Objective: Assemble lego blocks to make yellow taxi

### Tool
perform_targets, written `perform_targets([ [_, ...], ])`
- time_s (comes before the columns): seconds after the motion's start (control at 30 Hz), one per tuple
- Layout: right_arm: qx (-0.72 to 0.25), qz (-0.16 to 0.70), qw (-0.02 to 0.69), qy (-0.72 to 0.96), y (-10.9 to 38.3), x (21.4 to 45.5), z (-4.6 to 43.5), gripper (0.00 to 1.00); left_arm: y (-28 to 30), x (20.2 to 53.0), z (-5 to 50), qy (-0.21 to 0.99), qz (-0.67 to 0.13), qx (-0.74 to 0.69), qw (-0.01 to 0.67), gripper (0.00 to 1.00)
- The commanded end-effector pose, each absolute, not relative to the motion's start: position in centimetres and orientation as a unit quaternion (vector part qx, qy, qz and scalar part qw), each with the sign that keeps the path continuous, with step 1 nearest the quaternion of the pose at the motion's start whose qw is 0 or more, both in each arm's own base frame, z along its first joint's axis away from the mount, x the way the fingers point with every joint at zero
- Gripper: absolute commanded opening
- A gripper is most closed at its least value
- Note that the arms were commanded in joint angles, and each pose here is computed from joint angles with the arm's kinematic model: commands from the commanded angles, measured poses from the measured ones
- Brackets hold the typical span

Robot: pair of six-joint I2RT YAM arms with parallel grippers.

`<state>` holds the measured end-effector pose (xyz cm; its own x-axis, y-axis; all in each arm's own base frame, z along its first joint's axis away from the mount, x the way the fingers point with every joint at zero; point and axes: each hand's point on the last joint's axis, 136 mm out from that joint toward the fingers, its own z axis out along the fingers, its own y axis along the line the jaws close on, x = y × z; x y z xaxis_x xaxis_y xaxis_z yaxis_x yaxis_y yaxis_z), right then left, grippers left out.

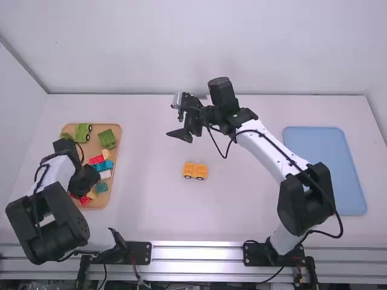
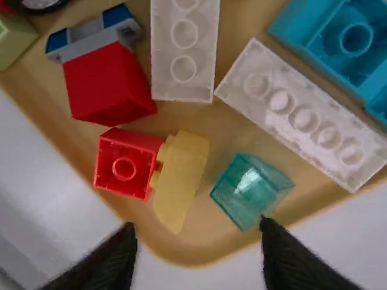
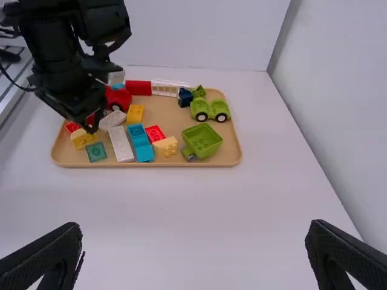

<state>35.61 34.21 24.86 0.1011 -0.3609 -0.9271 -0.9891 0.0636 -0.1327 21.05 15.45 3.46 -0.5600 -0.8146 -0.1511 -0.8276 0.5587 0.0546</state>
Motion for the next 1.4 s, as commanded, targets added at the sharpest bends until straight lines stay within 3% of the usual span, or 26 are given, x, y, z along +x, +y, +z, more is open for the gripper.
perform_targets([
  [0.0,-0.591,0.350,0.455,0.567,34.6,35.8,25.4,0.99,15.4,20.6,2.7,0.883,0.065,-0.462,0.059,0.48],
  [0.1,-0.590,0.352,0.449,0.571,34.5,35.7,25.2,0.99,15.5,20.6,2.0,0.887,0.068,-0.451,0.067,0.57],
  [0.47,-0.589,0.353,0.445,0.574,34.5,35.6,25.1,0.99,17.1,21.1,1.6,0.878,0.016,-0.466,0.109,0.52],
  [0.57,-0.588,0.354,0.445,0.576,34.5,35.6,25.1,0.99,17.1,21.0,1.0,0.876,0.018,-0.468,0.115,0.43],
  [1.0,-0.587,0.355,0.444,0.576,34.5,35.6,25.1,0.99,18.1,22.8,0.7,0.877,0.022,-0.448,0.172,0.45],
  [1.37,-0.587,0.354,0.443,0.578,34.4,35.6,25.0,0.99,18.1,21.1,0.2,0.861,0.041,-0.487,0.140,0.45],
])
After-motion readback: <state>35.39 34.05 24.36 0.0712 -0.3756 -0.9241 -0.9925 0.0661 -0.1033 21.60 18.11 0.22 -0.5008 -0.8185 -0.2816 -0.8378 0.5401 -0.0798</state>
